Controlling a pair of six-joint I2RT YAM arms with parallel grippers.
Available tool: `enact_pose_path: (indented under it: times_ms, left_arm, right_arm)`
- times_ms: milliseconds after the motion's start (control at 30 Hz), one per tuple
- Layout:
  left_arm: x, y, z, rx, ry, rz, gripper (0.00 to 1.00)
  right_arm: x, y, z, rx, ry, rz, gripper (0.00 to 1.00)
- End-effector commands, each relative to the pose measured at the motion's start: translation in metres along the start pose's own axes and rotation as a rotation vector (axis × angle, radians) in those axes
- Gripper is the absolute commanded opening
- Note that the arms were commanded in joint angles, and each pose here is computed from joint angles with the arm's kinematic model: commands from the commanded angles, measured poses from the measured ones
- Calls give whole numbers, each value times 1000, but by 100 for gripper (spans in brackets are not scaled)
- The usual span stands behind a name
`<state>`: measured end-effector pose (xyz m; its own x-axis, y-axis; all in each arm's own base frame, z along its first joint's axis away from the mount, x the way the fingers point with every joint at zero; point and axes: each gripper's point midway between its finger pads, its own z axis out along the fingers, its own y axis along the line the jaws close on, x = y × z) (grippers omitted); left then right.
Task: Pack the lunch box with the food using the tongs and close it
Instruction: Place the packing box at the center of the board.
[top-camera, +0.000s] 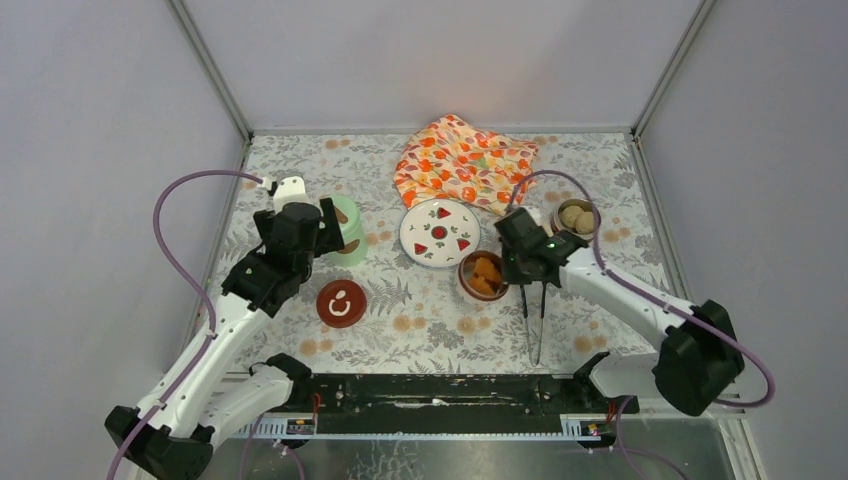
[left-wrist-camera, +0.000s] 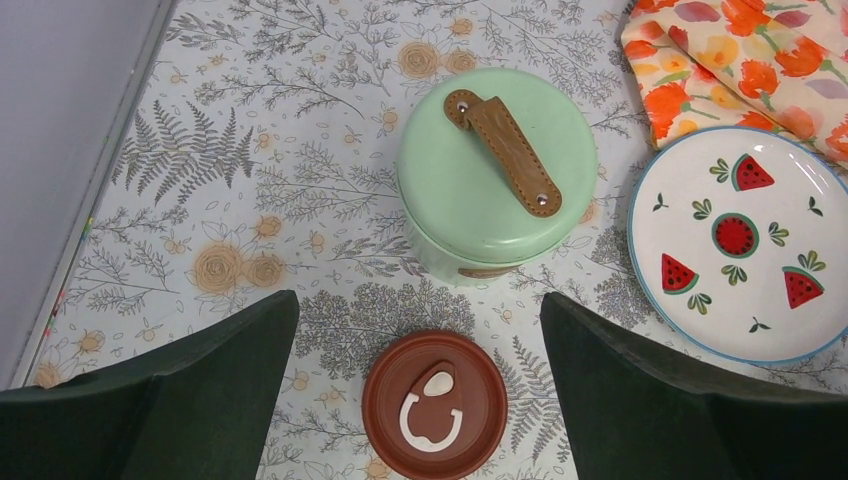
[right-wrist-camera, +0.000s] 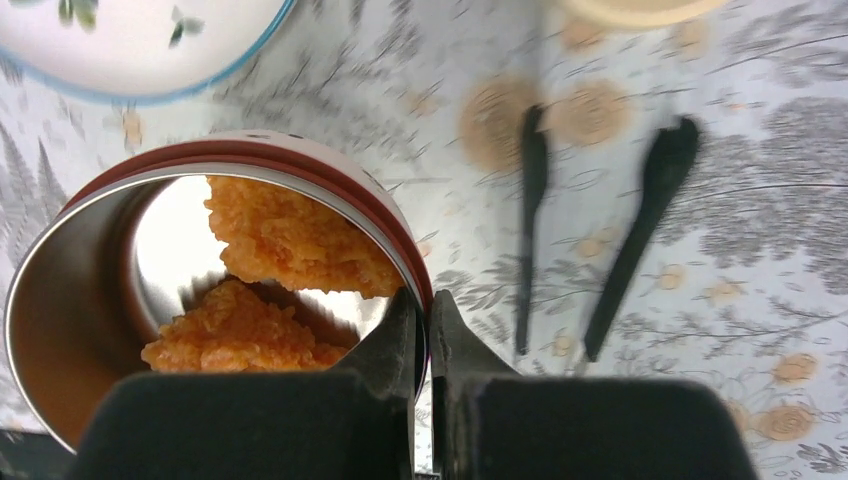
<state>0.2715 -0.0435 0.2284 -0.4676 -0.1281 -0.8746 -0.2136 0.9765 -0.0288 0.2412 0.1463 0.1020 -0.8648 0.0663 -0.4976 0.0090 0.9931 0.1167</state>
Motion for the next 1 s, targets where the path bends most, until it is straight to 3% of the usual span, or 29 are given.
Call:
enact_pose_path:
  times_ms: [0,300,633,800,967]
  left_arm:
    - [-10,-3,2,21,-45,-21,98]
    - [-12,-7,1,48,-49,-24,98]
    - [-14,-5,1,52,-69,-27,99]
    - [-14,-10,0,82,-62,-28,98]
    - [-15,-13,-4,107,-67,-32,98]
  right_arm:
    - [-5,48,1,-63,-43,-93,0]
    - [30,96,28,-71,-14,-283,2]
    - [28,115,15,-156,-50,-319,35]
    - [0,96,-2,-129,-134,-285,46]
    - [-39,40,2,-70,-181,-113,49]
